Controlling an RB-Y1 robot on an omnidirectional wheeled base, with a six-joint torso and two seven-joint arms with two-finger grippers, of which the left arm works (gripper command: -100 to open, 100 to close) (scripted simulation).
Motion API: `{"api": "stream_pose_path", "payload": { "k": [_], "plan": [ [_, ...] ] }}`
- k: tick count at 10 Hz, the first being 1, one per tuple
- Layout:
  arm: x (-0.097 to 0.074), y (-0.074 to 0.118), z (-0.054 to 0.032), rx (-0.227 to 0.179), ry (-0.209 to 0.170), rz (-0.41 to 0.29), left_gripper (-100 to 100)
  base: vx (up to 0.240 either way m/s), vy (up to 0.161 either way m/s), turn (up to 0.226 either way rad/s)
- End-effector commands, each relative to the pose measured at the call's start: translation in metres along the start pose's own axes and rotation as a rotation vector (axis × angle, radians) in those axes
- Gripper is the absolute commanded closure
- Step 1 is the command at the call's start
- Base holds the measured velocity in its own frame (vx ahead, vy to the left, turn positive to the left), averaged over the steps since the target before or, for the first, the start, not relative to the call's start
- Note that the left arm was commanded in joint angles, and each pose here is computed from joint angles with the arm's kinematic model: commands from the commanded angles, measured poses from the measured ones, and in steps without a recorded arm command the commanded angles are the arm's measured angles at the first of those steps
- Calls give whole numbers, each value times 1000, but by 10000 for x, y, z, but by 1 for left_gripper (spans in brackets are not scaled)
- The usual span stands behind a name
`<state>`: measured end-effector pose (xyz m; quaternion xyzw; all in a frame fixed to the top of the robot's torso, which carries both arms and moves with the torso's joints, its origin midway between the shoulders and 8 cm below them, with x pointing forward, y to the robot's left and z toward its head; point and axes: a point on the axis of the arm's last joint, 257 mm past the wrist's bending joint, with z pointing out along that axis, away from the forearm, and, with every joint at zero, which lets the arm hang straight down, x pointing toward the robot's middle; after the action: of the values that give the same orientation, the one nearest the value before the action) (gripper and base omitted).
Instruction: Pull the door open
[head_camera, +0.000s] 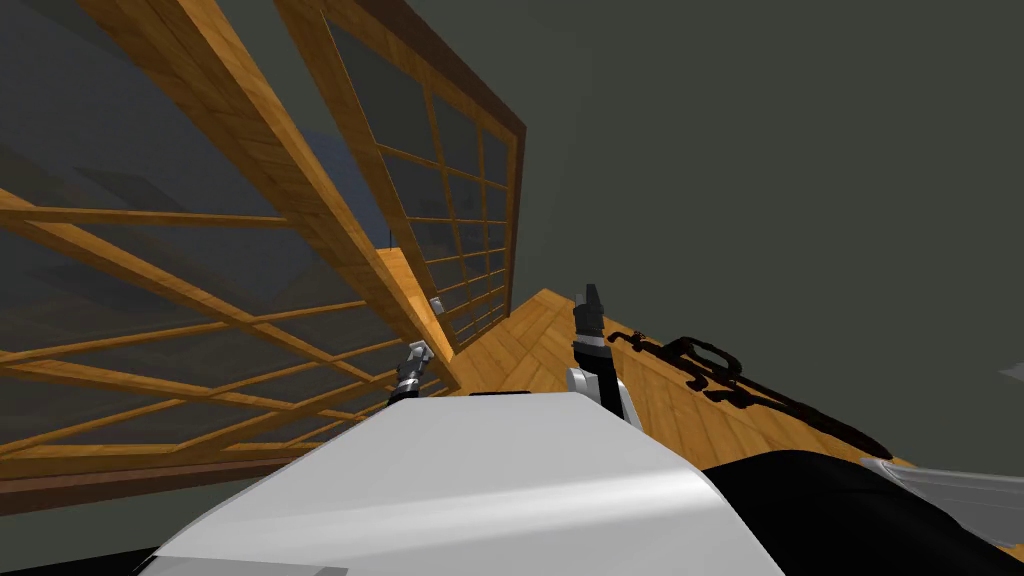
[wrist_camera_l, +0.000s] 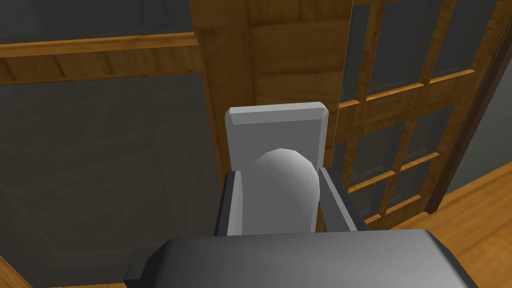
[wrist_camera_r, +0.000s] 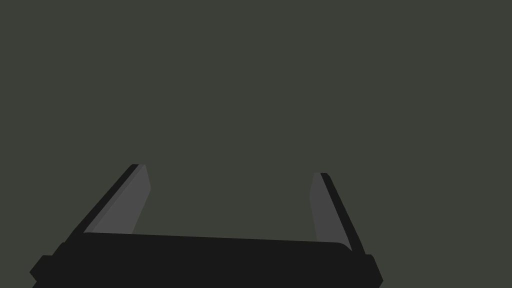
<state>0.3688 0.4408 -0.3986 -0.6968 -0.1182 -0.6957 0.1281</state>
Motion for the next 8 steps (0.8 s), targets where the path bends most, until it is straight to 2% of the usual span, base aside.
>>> {"api": "stream_pose_path", "payload": {
  "k": [1,3,4,5,8],
  "plan": [
    [5,99,-21,-38,0,-10,100,-254,-6,-78],
    [8,160,-36,-62,0,-14,100,-210,21,-51],
    [-29,118,-64,-52,-9,-10,100,-86,11,-18],
    [-40,148,-122,-79,-11,-10,100,-167,4,-98],
    [-13,181,-206,-133,-3,-10,100,-246,25,-110]
  ]
}}
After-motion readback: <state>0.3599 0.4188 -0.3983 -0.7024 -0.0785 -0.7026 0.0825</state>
